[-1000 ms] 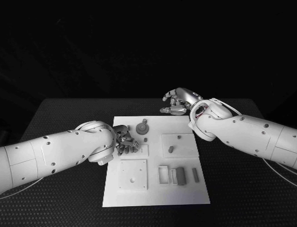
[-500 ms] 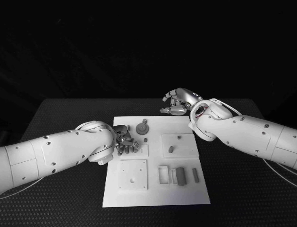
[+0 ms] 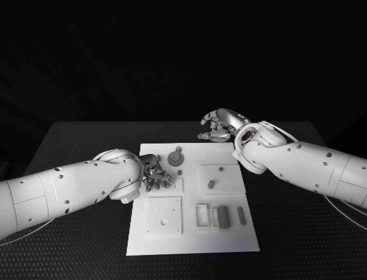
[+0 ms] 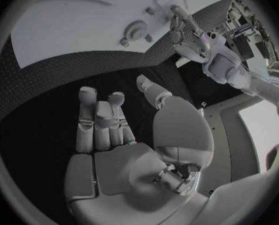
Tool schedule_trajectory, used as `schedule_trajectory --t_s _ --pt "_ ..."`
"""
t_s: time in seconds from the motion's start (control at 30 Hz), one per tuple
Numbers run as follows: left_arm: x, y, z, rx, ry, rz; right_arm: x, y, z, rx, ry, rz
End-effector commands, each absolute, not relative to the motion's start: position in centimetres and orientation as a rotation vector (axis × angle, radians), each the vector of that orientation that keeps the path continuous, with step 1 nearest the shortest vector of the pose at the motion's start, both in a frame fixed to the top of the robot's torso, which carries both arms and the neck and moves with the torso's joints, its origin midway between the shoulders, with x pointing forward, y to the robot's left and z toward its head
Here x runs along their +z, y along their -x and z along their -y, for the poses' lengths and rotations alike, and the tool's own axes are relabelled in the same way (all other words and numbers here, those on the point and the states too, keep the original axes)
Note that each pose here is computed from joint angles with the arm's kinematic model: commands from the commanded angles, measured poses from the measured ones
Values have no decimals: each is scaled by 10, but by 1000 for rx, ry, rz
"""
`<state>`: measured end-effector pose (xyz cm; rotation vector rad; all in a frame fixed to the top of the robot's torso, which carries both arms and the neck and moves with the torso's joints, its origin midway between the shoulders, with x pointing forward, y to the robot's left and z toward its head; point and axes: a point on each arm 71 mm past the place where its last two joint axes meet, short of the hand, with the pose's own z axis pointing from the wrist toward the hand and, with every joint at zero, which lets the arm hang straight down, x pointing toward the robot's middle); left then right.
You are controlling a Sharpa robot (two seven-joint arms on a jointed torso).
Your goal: Assemble the parts on the task board
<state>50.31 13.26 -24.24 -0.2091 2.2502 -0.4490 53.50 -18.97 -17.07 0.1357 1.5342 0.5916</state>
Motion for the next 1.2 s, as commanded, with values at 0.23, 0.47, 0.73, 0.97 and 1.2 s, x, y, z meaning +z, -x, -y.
schedule_trajectory --t_s 0.23,0.47,0.73,0.97,1.2 --pt "-248 -501 -132 -421 193 -2290 -171 -535 188 599 -126 -1544" --pt "-248 -501 -132 -418 191 -2294 -171 -535 188 601 -127 -1547" --pt "-248 -502 -134 -414 193 -2295 -171 -534 189 603 -126 -1549" --pt "-248 -502 -134 -423 197 -2285 -171 -535 189 602 -127 -1548" --pt "-247 -502 -139 -443 226 -2272 -172 -536 191 596 -131 -1547"
